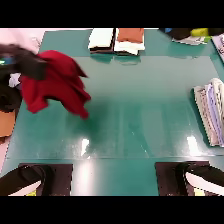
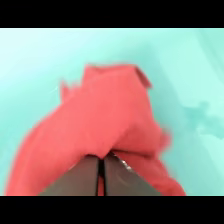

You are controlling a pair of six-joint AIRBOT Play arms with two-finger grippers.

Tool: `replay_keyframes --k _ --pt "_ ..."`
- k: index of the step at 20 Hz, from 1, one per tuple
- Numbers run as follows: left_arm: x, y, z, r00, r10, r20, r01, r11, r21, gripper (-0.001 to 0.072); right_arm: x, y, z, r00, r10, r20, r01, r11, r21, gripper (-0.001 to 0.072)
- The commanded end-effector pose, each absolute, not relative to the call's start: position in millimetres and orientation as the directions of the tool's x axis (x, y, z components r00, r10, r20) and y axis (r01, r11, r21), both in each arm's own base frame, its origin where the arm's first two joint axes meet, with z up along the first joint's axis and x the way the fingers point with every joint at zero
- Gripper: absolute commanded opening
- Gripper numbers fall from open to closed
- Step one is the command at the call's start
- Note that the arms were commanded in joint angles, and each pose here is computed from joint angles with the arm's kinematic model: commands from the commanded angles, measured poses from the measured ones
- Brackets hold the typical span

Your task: Fold the shirts.

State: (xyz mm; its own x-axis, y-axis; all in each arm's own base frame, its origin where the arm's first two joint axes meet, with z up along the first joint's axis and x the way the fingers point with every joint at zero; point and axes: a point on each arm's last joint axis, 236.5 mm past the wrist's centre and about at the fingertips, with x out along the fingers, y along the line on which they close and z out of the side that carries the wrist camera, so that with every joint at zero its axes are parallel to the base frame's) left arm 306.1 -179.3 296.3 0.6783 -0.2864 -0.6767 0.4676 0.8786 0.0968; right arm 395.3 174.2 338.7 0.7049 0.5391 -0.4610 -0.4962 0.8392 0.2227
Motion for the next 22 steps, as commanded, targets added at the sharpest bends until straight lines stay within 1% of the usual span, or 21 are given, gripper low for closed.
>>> replay_keyframes --k 1,3,5,6,7,8,10,12,13,14,17,19,22 --pt "310 -293 258 0.569 -0.392 -0.723 0.691 0.704 0.162 0.0023 395 134 371 0.774 0.472 -0.422 -0.422 0.881 0.212 0.0018" --pt "302 -347 206 0.47 -0.392 -0.791 0.781 0.602 0.166 0.0025 393 117 374 0.788 0.441 -0.43 -0.384 0.897 0.218 0.0018" --pt "288 -385 157 0.371 -0.378 -0.848 0.844 0.518 0.138 0.0028 391 109 367 0.778 0.426 -0.461 -0.365 0.905 0.22 0.0018" --pt "288 -393 139 0.35 -0.36 -0.865 0.852 0.506 0.134 0.0057 389 107 363 0.77 0.423 -0.478 -0.361 0.906 0.22 0.0018" --pt "291 -395 127 0.34 -0.34 -0.876 0.851 0.507 0.134 0.0371 387 107 360 0.761 0.422 -0.492 -0.361 0.906 0.22 0.0018" --pt "300 -389 124 0.35 -0.325 -0.879 0.835 0.533 0.136 0.0546 387 107 357 0.758 0.423 -0.497 -0.36 0.906 0.222 0.0018" --pt "328 -361 129 0.374 -0.297 -0.878 0.774 0.621 0.12 0.0549 389 107 349 0.747 0.423 -0.513 -0.356 0.906 0.229 0.0018" --pt "360 -316 128 0.381 -0.238 -0.894 0.682 0.724 0.098 0.0549 391 108 337 0.73 0.425 -0.536 -0.35 0.905 0.241 0.0018" --pt "375 -295 124 0.377 -0.221 -0.899 0.626 0.776 0.072 0.055 392 108 331 0.721 0.424 -0.548 -0.346 0.905 0.246 0.0018" --pt "388 -282 119 0.369 -0.233 -0.9 0.591 0.806 0.034 0.0549 393 108 324 0.711 0.424 -0.561 -0.342 0.906 0.251 0.0018" --pt "410 -272 91 0.343 -0.31 -0.887 0.528 0.844 -0.091 0.0549 396 108 300 0.679 0.422 -0.601 -0.325 0.907 0.269 0.0018" --pt "413 -268 56 0.304 -0.29 -0.907 0.51 0.854 -0.102 0.0549 399 108 282 0.654 0.421 -0.629 -0.311 0.907 0.283 0.0018" --pt "408 -279 -1 0.185 -0.278 -0.943 0.493 0.856 -0.156 0.055 399 108 253 0.607 0.419 -0.675 -0.29 0.908 0.303 0.0018"
